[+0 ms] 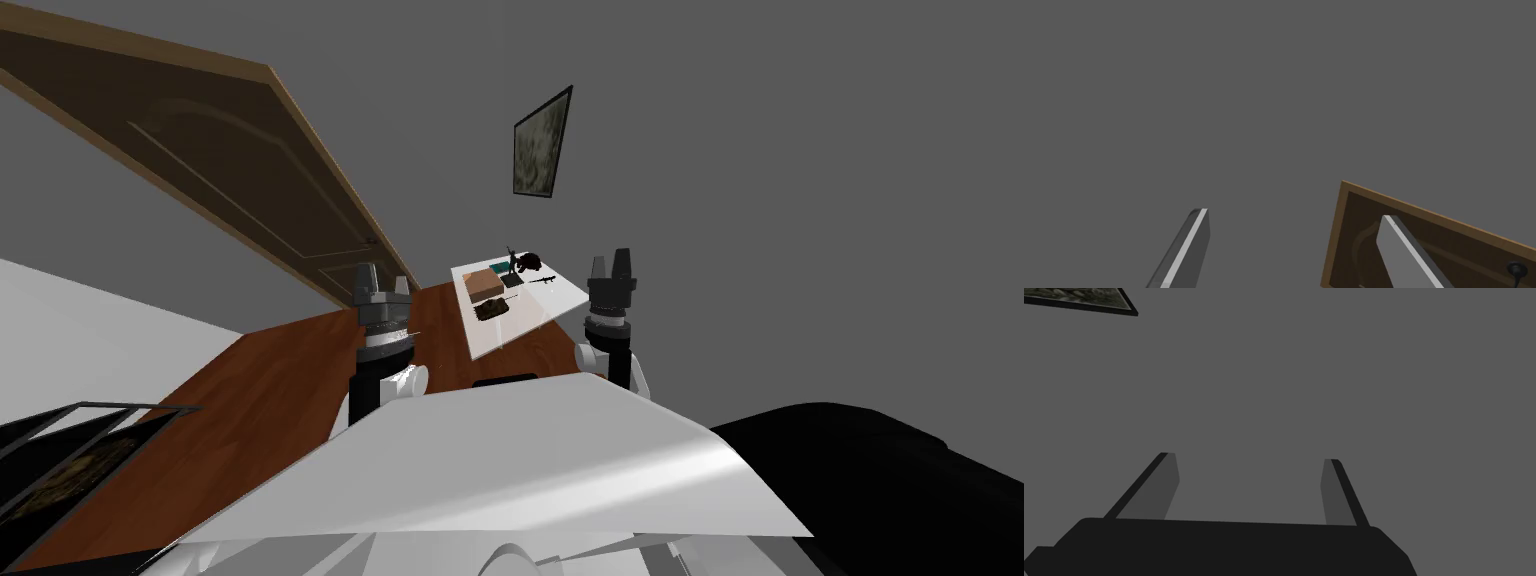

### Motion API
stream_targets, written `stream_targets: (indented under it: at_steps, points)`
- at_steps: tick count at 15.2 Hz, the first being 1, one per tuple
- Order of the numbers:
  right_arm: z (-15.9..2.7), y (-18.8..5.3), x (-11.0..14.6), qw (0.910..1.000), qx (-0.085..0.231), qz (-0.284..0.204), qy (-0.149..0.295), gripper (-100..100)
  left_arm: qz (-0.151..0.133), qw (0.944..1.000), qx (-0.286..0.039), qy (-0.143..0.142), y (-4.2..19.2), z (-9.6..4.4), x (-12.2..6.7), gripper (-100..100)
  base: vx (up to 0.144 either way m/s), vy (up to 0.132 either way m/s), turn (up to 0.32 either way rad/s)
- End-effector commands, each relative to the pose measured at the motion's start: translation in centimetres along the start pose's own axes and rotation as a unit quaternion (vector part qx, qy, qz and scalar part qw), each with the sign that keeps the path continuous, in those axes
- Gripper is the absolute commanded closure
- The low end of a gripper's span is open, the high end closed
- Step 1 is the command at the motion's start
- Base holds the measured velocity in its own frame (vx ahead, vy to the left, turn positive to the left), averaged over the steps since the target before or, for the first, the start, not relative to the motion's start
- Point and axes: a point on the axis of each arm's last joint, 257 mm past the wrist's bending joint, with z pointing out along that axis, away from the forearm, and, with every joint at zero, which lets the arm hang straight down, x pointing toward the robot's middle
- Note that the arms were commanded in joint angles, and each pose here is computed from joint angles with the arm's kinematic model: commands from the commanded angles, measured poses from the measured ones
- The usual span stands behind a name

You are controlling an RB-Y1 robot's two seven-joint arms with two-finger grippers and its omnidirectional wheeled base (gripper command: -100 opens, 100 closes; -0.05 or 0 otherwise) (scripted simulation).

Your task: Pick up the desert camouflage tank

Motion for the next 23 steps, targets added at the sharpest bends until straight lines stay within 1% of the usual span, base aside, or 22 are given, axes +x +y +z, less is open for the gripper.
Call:
stream_targets:
  at_steps: [1, 3, 4, 5, 6, 7, 8, 9, 10, 11, 12, 13, 14, 15, 16, 17, 18, 19, 20, 21, 22, 23]
  points:
    - [0.0, 0.0, 0.0, 1.0, 0.0, 0.0, 0.0, 0, 0.007, 0.9998, -0.012, 0.012, 0.8, -0.1, 0.1, -100, -0.039, 0.015, -0.045]
    - [0.0, 0.0, 0.0, 1.0, 0.0, 0.0, 0.0, 0, 0.017, 0.9987, -0.04, 0.026, 2.6, -0.4, -0.2, -100, -0.116, 0.018, -0.151]
    - [0.0, 0.0, 0.0, 1.0, 0.0, 0.0, 0.0, 0, 0.017, 0.9987, -0.04, 0.026, 2.6, -0.4, -0.2, -100, -0.107, 0.008, -0.111]
    - [0.0, 0.0, 0.0, 1.0, 0.0, 0.0, 0.0, 0, 0.023, 0.9975, -0.059, 0.031, 3.9, -0.6, -0.6, -100, -0.079, 0.004, -0.117]
    - [0.0, 0.0, 0.0, 1.0, 0.0, 0.0, 0.0, 0, 0.023, 0.9975, -0.059, 0.031, 3.9, -0.6, -0.6, -100, -0.054, -0.001, -0.102]
    - [0.0, 0.0, 0.0, 1.0, 0.0, 0.0, 0.0, 0, 0.029, 0.9957, -0.081, 0.034, 5.3, -0.8, -1.1, -100, -0.042, -0.012, -0.176]
    - [0.0, 0.0, 0.0, 1.0, 0.0, 0.0, 0.0, 0, 0.029, 0.9957, -0.081, 0.034, 5.3, -0.8, -1.1, -100, -0.033, -0.014, -0.14]
    - [0.0, 0.0, 0.0, 1.0, 0.0, 0.0, 0.0, 0, 0.035, 0.9933, -0.105, 0.036, 6.8, -1.1, -1.9, -100, -0.03, -0.021, -0.213]
    - [0.0, 0.0, 0.0, 1.0, 0.0, 0.0, 0.0, 0, 0.035, 0.9932, -0.105, 0.036, 6.8, -1.1, -1.9, -100, -0.024, -0.018, -0.165]
    - [0.0, 0.0, 0.0, 1.0, 0.0, 0.0, 0.0, 0, 0.041, 0.9901, -0.129, 0.035, 8.4, -1.5, -2.8, -100, -0.021, -0.024, -0.182]
    - [0.0, 0.0, 0.0, 1.0, 0.0, 0.0, 0.0, 0, 0.041, 0.9898, -0.132, 0.035, 8.5, -1.5, -2.8, -100, -0.018, -0.023, -0.163]
    - [0.0, 0.0, 0.0, 1.0, 0.0, 0.0, 0.0, 0, 0.048, 0.9854, -0.16, 0.032, 10.2, -2.0, -3.9, -100, -0.019, -0.032, -0.25]
    - [0.0, 0.0, 0.0, 1.0, 0.0, 0.0, 0.0, 0, 0.048, 0.9853, -0.161, 0.032, 10.3, -2.0, -3.9, -100, -0.015, -0.03, -0.21]
    - [0.0, 0.0, 0.0, 1.0, 0.0, 0.0, 0.0, 0, 0.054, 0.9805, -0.187, 0.028, 11.9, -2.5, -5.2, -100, -0.007, -0.036, -0.257]
    - [0.0, 0.0, 0.0, 1.0, 0.0, 0.0, 0.0, 0, 0.054, 0.9796, -0.191, 0.027, 12.1, -2.6, -5.2, -100, -0.003, -0.032, -0.207]
    - [0.0, 0.0, 0.0, 1.0, 0.0, 0.0, 0.0, 0, 0.06, 0.9754, -0.211, 0.021, 13.3, -3.1, -6.6, -100, -0.003, -0.038, -0.226]
    - [0.0, 0.0, 0.0, 1.0, 0.0, 0.0, 0.0, 0, 0.06, 0.9734, -0.22, 0.02, 13.8, -3.3, -6.7, -100, 0.0, -0.037, -0.207]
    - [0.0, 0.0, 0.0, 1.0, 0.0, 0.0, 0.0, 0, 0.06, 0.9727, -0.223, 0.02, 13.9, -3.3, -6.7, -100, 0.004, -0.024, -0.081]
    - [0.0, 0.0, 0.0, 1.0, 0.0, 0.0, 0.0, 0, 0.066, 0.9672, -0.245, 0.012, 15.2, -3.9, -8.3, -100, 0.006, -0.032, -0.16]
    - [0.0, 0.0, 0.0, 1.0, 0.0, 0.0, 0.0, 0, 0.066, 0.9648, -0.254, 0.011, 15.7, -4.1, -8.4, -100, 0.008, -0.034, -0.204]
    - [0.0, 0.0, 0.0, 1.0, 0.0, 0.0, 0.0, 0, 0.066, 0.9643, -0.256, 0.01, 15.7, -4.2, -8.4, -100, 0.007, -0.021, -0.124]
    - [0.0, 0.0, 0.0, 1.0, 0.0, 0.0, 0.0, 0, 0.071, 0.9574, -0.28, 0.0, 17.1, -4.9, -10.3, -100, 0.012, -0.032, -0.285]
